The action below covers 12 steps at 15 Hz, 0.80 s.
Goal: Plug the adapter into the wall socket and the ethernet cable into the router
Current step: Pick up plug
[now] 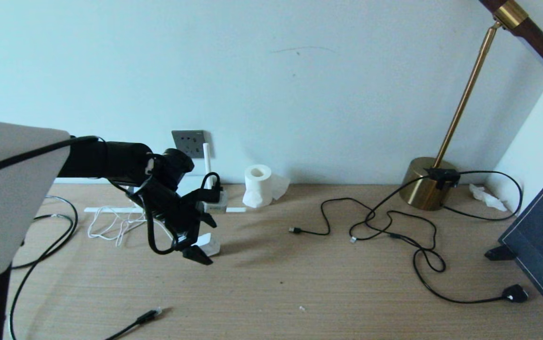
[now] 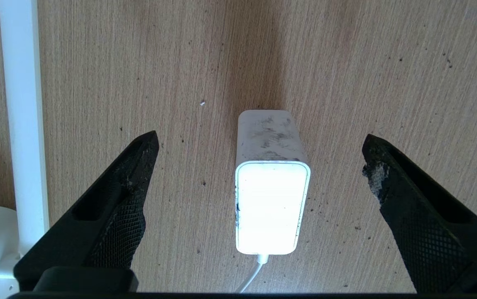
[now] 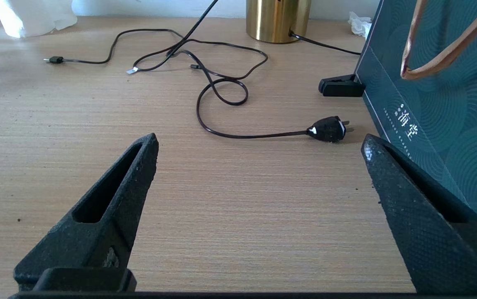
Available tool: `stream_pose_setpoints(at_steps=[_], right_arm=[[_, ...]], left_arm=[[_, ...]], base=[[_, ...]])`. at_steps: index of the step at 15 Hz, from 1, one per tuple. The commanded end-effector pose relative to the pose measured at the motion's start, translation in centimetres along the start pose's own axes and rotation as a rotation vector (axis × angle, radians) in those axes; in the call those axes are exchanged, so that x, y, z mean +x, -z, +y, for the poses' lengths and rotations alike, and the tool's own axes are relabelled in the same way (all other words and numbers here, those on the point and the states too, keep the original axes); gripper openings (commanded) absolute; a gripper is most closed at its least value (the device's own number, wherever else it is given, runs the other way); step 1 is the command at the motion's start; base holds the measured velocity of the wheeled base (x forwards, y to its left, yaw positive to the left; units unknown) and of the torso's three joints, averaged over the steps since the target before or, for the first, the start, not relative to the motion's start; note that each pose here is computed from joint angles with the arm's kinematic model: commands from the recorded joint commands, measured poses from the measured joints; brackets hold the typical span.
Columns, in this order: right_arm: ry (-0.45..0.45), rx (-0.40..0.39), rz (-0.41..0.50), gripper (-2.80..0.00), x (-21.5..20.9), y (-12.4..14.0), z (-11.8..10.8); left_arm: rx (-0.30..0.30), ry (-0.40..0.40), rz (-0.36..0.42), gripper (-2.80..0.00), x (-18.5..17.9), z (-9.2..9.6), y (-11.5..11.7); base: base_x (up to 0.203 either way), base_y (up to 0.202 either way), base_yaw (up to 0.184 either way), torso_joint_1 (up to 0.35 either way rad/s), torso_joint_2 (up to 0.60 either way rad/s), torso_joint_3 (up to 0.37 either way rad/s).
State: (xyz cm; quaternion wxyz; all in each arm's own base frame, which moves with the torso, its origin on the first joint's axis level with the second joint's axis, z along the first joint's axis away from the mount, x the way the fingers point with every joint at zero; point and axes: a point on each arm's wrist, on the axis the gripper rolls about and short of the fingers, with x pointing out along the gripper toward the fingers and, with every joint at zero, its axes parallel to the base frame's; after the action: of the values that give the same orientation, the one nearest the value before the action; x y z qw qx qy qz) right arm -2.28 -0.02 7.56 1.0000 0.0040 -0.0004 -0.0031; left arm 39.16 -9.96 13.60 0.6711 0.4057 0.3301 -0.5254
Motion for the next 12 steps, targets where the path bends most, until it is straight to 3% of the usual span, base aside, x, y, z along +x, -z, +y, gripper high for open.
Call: stream_pose_setpoints(at_steps=[1, 12], right_arm=[[0.000, 0.000, 0.000, 0.00, 0.00, 0.00, 0.00], [0.000, 0.000, 0.001, 0.00, 0.01, 0.04, 0.00]], left_arm=[[0.003, -0.001, -0.002, 0.00, -0.18, -0.01, -0.02], [-0.008, 0.009, 0.004, 0.00, 0.21, 0.02, 0.43]], base=[[0.000, 0.000, 0.000, 0.000, 0.00, 0.000], [0.000, 0.000, 0.000, 0.000, 0.00, 0.000]])
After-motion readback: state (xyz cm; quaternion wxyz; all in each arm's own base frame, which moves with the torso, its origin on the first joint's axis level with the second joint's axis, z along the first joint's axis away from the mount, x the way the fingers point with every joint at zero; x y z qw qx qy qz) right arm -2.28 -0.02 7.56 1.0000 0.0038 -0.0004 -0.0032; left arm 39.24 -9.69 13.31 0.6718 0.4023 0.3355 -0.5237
